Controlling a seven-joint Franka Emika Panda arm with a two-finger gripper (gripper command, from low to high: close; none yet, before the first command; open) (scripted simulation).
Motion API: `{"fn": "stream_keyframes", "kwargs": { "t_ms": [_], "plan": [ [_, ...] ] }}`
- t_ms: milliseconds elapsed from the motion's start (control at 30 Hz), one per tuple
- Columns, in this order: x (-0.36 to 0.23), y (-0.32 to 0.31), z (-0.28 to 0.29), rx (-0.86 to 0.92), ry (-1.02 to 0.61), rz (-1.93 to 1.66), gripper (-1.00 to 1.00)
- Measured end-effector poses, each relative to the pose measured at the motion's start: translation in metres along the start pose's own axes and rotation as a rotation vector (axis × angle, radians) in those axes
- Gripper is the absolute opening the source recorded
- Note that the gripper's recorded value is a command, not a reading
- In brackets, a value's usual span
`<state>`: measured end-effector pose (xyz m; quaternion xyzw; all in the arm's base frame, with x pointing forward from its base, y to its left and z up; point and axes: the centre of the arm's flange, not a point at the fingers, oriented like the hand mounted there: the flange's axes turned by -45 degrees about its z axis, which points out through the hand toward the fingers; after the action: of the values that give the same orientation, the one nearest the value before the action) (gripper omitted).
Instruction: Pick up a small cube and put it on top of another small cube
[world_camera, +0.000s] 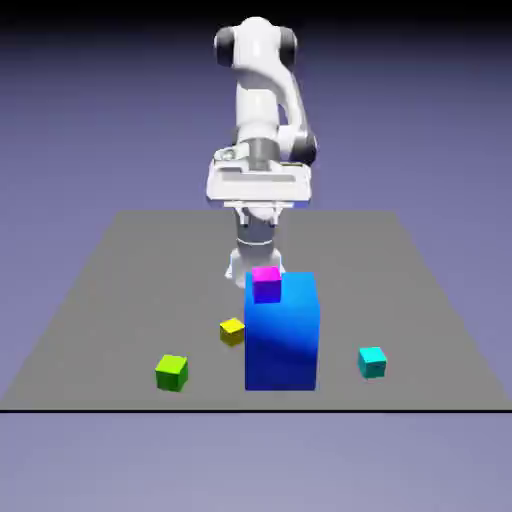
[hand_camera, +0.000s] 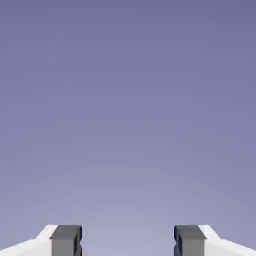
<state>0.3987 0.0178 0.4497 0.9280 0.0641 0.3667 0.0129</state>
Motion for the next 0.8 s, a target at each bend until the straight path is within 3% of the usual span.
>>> {"fn": "stream_keyframes", "kwargs": {
  "t_ms": [367, 800],
  "plan": [
    [-0.014, -0.132, 0.111, 0.191, -0.36, -0.712, 0.0],
    [-0.121, -0.296, 0.21, 0.443, -0.71, -1.58, 0.0]
  ]
}}
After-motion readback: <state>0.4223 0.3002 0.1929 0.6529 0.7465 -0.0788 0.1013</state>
